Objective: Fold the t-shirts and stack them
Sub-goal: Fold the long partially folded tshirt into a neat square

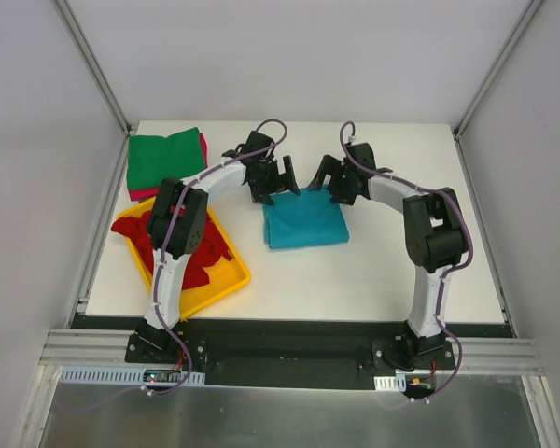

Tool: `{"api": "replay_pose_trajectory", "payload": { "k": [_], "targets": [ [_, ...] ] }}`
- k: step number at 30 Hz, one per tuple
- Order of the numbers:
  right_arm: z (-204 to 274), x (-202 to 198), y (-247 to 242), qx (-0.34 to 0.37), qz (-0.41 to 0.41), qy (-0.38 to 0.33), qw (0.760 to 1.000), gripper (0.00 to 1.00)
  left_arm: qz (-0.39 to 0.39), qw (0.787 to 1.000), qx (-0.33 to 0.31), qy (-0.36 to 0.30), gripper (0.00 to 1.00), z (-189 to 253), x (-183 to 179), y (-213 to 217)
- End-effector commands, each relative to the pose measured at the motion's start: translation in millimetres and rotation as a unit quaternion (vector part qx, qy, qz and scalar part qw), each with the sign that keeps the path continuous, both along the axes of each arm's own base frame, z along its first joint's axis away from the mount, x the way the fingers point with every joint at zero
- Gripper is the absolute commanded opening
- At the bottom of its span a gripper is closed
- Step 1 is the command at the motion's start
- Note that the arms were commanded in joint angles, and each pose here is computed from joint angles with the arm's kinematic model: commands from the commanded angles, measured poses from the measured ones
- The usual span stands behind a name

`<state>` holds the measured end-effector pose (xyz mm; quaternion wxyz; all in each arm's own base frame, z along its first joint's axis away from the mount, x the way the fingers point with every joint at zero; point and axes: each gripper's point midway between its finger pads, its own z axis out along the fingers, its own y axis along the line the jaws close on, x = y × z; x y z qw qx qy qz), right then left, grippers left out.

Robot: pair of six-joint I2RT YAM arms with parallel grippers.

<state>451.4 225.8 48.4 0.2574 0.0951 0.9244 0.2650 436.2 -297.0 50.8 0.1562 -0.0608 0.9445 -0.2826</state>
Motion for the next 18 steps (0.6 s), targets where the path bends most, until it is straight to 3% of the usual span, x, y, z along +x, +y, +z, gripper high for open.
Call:
{"api": "replay_pose_trajectory", "payload": {
  "k": [1, 11, 14, 18],
  "targets": [
    [-20, -28, -22, -0.04, -0.012, 0.036, 0.998, 0.96, 0.01, 0.999, 0.03, 0.039, 0.99, -24, -21, 16],
    [-14, -115, -55, -0.084, -0.035, 0.033, 0.995, 0.96, -0.05, 0.996, 0.079, 0.001, 0.99, -9, -94, 0],
    [-4, -127, -63, -0.082, -0.047, 0.018, 0.995, 0.95, -0.056, 0.993, 0.098, -0.019, 0.99, 0, -115, -3],
    [30, -134, -67, -0.066, -0.054, -0.027, 0.996, 0.96, -0.054, 0.993, 0.086, -0.052, 0.99, 29, -117, -7]
  ]
}}
